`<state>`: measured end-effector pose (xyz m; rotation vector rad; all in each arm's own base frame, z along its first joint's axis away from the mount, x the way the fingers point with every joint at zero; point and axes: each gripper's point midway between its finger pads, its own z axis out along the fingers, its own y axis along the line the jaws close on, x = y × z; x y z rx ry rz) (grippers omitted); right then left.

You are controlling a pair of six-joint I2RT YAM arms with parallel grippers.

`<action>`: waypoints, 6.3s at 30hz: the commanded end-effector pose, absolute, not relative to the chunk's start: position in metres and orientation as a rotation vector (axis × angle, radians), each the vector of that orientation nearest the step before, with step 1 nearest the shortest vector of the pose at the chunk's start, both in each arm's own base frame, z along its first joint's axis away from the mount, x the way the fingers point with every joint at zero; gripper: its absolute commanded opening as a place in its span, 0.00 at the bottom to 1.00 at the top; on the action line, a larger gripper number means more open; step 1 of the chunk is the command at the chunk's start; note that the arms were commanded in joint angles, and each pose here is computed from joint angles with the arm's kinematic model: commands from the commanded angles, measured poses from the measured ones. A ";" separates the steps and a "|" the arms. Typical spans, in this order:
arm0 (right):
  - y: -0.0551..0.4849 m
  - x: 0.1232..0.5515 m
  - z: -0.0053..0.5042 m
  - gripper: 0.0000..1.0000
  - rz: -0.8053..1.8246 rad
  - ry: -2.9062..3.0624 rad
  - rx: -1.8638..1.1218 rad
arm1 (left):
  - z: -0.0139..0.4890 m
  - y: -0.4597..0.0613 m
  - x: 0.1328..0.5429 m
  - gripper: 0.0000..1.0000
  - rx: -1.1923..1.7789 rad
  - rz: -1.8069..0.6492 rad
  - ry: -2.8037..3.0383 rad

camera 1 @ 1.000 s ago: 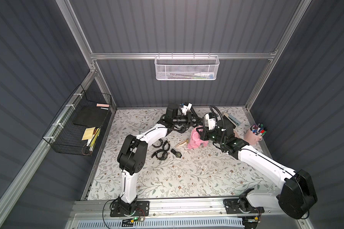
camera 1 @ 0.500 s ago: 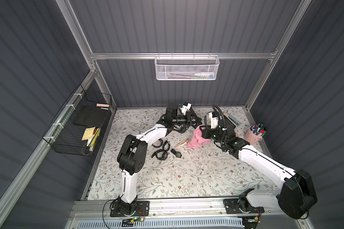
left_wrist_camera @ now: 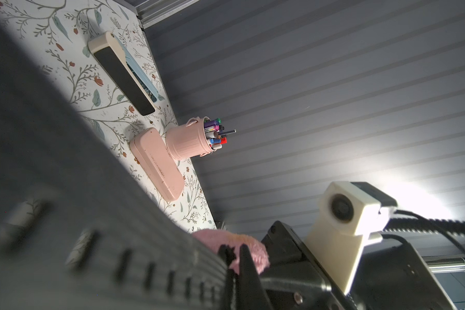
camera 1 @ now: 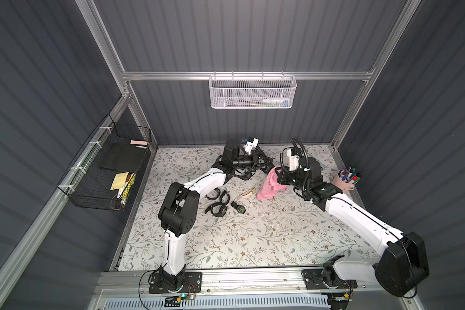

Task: Wipe the watch dial
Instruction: Wipe the dirt from the watch dial, then place the watch at the center of the board, then adjust the watch at the center of the board.

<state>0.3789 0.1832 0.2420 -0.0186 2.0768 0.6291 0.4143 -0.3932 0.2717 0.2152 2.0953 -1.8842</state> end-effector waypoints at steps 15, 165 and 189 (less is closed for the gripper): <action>0.124 0.365 0.227 0.00 0.498 2.100 0.132 | 0.263 -0.383 0.411 0.00 0.240 -1.954 2.132; 0.157 0.365 0.102 0.00 0.688 2.544 0.117 | 0.040 -0.136 0.477 0.50 -0.444 -0.449 2.875; 0.158 0.366 0.100 0.00 0.692 2.545 0.124 | 0.041 -0.143 0.488 0.34 -0.316 -0.433 2.880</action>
